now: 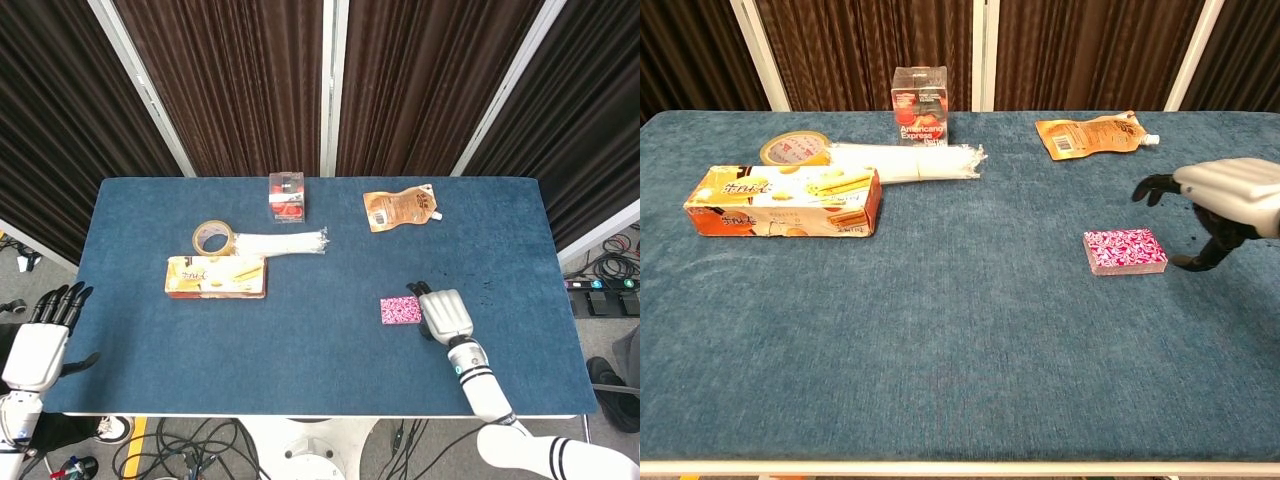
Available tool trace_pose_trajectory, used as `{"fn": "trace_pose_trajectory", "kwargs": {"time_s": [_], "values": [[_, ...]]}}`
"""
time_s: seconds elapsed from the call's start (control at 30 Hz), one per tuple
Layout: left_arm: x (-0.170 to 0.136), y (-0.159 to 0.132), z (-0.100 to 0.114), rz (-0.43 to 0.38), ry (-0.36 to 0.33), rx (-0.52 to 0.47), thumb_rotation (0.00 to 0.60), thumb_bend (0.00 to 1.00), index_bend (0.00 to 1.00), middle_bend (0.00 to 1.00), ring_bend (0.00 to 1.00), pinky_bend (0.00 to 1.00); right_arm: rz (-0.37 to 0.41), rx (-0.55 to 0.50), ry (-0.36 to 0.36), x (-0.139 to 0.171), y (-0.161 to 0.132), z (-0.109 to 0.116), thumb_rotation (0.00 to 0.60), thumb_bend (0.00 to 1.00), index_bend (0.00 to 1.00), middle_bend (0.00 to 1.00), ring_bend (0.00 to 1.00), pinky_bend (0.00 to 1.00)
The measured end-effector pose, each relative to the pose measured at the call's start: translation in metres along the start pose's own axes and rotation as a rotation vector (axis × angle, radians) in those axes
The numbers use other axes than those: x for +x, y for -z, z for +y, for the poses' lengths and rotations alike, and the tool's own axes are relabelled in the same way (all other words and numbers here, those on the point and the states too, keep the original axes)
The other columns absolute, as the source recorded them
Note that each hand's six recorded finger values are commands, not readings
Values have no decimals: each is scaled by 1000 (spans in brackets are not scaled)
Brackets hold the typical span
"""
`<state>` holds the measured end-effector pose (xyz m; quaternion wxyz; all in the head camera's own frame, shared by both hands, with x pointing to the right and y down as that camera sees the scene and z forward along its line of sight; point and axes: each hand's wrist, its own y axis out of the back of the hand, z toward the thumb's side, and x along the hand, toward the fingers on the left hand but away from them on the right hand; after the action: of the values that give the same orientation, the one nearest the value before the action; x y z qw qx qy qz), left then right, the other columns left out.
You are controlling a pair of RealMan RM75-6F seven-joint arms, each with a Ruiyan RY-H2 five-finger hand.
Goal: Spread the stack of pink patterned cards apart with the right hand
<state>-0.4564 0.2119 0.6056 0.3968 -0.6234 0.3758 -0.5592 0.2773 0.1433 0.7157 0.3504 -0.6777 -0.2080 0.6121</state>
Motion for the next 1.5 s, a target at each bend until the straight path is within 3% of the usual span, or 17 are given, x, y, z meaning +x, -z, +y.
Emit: {"fn": "trace_pose_trajectory", "kwargs": {"time_s": [0.4, 1.5], "values": [[-2, 6, 0, 11, -2, -11, 600, 0, 58, 32, 0, 99, -11, 33, -27, -15, -22, -11, 600, 219, 200, 214, 711, 878], [-3, 11, 0, 15, -5, -25, 600, 0, 62, 32, 0, 99, 0, 46, -24, -24, -36, -19, 600, 243, 268, 269, 711, 878]]}}
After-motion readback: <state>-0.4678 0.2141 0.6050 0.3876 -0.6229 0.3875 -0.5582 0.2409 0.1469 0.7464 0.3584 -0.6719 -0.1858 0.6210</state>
